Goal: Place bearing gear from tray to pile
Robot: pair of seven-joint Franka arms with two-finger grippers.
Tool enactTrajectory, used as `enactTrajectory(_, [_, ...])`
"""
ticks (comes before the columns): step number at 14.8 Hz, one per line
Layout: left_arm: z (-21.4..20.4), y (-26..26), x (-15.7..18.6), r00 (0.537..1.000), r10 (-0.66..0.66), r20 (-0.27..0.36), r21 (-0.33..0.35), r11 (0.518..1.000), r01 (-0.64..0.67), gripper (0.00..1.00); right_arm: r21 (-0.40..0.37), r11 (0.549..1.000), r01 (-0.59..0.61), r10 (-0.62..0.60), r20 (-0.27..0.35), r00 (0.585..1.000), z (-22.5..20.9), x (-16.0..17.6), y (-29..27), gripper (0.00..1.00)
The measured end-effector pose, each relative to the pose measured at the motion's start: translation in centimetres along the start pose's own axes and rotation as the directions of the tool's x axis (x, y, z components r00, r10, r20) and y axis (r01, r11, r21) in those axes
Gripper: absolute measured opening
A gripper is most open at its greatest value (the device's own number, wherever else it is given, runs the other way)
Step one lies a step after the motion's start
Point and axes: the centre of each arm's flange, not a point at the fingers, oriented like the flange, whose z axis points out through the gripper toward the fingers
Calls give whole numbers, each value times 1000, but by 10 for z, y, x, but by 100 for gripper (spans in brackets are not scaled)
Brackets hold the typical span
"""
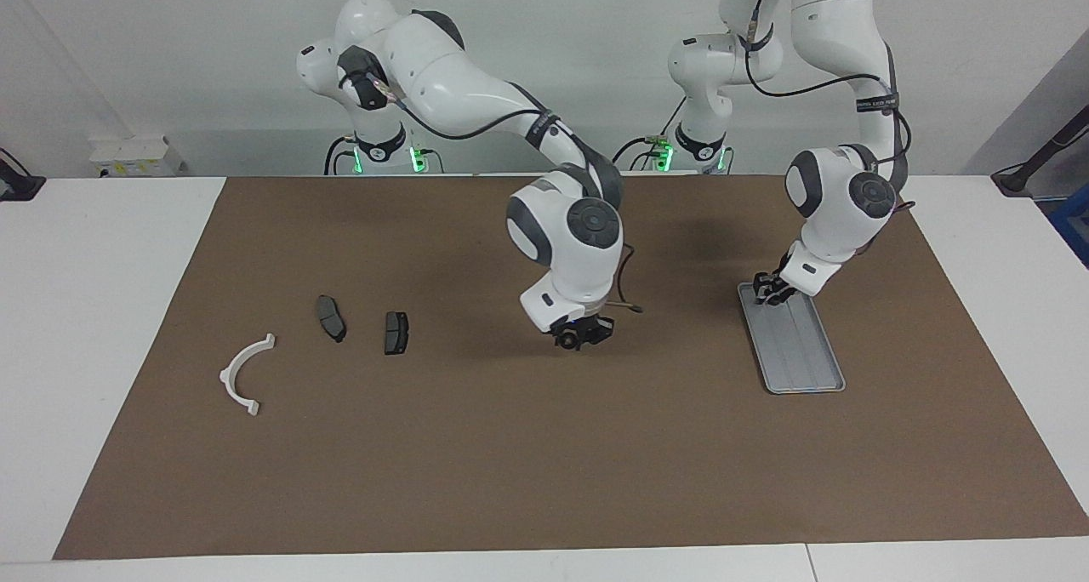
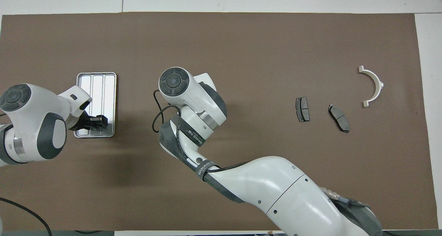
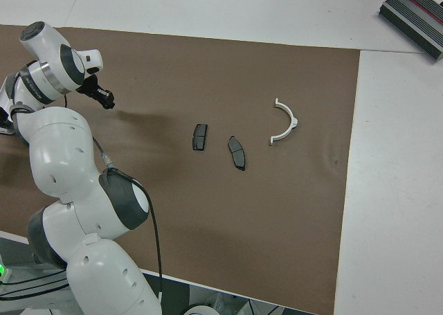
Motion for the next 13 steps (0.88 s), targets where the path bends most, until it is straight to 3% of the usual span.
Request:
enactTrajectory(1, [-1,1,0,1000,-5,-3,-1,1000,5,23,1,999,45,-45,0,999,-31,16,32,36])
enactTrajectory(4, [-17,8,10,999,-37,-29,-11,999,36,23,-5,978,206,-206,7,978,-101,52,131,36])
enactTrajectory(6, [-53,28,26,994,-92,-53,-47,995,90,23,-1,956,294,-294,6,956,-113,80,195,36])
enactTrajectory(9, [-113,107,42,971,-213,-109,-94,975,204,23,9,931,366,-366,21,930,-95,119,280,36])
enactTrajectory(13, [-115,215,31,955,-275,-112,-120,958,262,23,18,929,371,-371,-3,929,-35,145,333,36])
